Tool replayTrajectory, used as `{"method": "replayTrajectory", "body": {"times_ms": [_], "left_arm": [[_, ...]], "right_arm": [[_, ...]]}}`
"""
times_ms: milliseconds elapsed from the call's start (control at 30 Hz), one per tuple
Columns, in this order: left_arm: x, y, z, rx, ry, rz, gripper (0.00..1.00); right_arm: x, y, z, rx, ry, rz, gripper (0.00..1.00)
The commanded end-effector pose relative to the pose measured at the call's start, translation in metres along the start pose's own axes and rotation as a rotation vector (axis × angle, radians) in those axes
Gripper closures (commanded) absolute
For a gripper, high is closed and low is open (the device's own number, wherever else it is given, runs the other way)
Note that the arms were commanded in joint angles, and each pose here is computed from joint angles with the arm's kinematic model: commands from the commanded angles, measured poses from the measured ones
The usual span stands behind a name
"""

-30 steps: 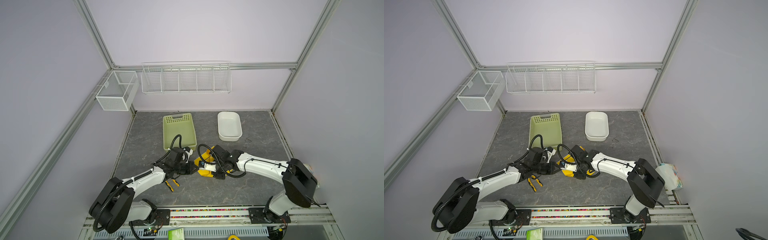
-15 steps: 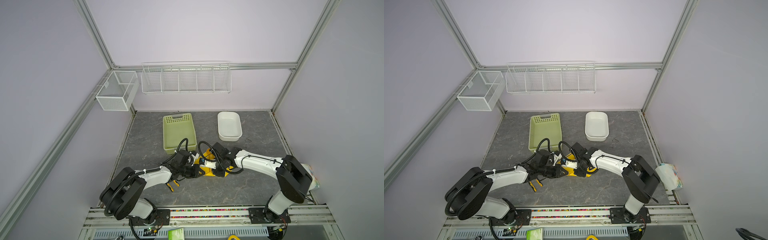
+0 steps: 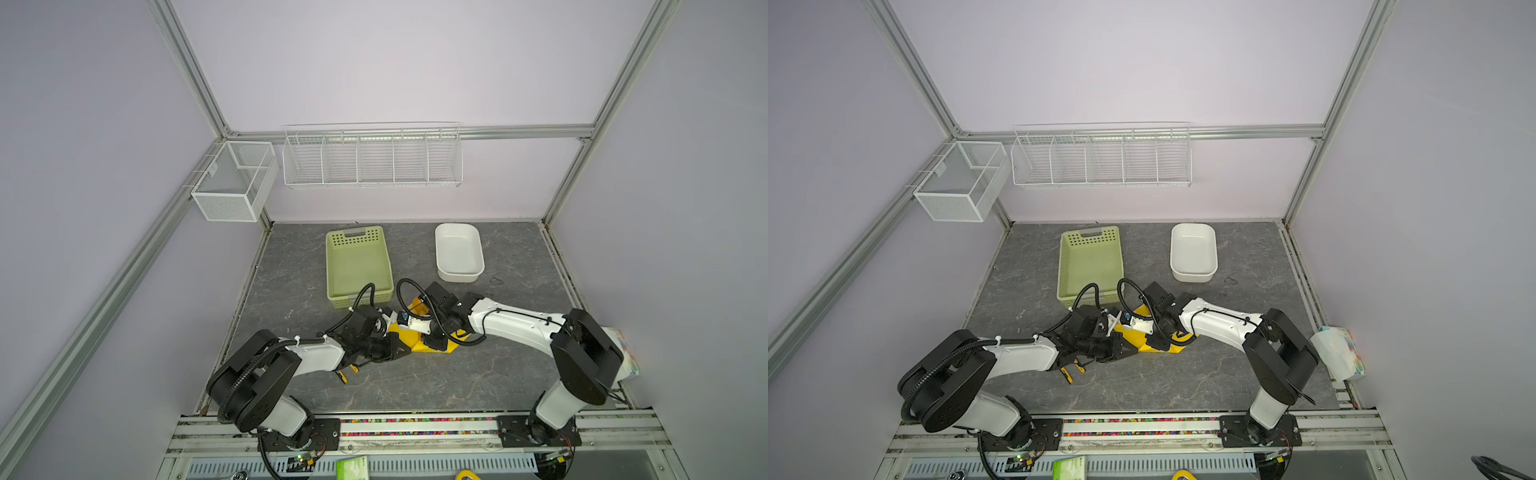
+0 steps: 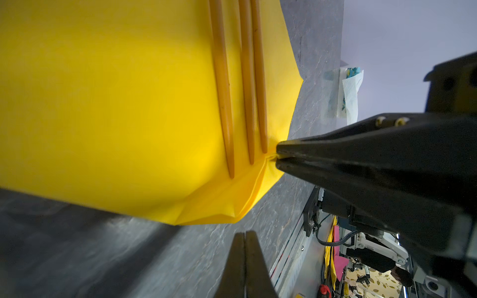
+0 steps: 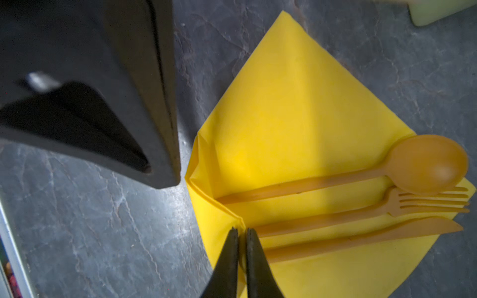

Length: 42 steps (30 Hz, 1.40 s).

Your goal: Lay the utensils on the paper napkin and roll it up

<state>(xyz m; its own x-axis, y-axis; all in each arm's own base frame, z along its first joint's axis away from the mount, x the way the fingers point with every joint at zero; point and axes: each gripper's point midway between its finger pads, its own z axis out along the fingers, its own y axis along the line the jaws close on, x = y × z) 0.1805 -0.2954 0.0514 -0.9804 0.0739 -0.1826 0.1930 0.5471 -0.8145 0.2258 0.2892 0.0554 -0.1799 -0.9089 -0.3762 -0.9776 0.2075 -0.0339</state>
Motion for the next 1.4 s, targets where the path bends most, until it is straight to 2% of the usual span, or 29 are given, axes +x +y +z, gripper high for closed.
{"method": "replayTrajectory", "body": {"times_ms": [0, 300, 667, 800, 1000, 1200, 1367], "left_arm": [[-0.003, -0.002, 0.001, 0.012, -0.012, -0.004, 1.0], [0.001, -0.006, 0.009, 0.064, 0.027, -0.01, 1.0], [-0.002, -0.002, 0.016, 0.055, 0.039, -0.025, 1.0], [-0.004, -0.001, 0.019, 0.05, 0.04, -0.026, 1.0], [-0.009, -0.003, 0.022, 0.061, 0.032, -0.03, 1.0], [-0.012, -0.003, 0.022, 0.053, 0.022, -0.027, 1.0], [-0.015, -0.002, 0.024, 0.048, 0.014, -0.026, 1.0]], "right_arm": [[-0.008, 0.0, -0.001, -0.019, -0.042, 0.014, 0.88], [-0.007, -0.006, -0.001, -0.007, -0.044, 0.042, 0.88], [-0.003, -0.011, 0.003, 0.004, -0.028, 0.081, 0.87], [-0.003, -0.012, 0.003, 0.007, -0.033, 0.096, 0.84], [-0.005, -0.015, -0.003, 0.032, -0.05, 0.133, 0.72], [-0.01, -0.024, -0.028, 0.098, -0.081, 0.301, 0.66], [-0.001, -0.034, -0.051, 0.204, -0.138, 0.562, 0.65]]}}
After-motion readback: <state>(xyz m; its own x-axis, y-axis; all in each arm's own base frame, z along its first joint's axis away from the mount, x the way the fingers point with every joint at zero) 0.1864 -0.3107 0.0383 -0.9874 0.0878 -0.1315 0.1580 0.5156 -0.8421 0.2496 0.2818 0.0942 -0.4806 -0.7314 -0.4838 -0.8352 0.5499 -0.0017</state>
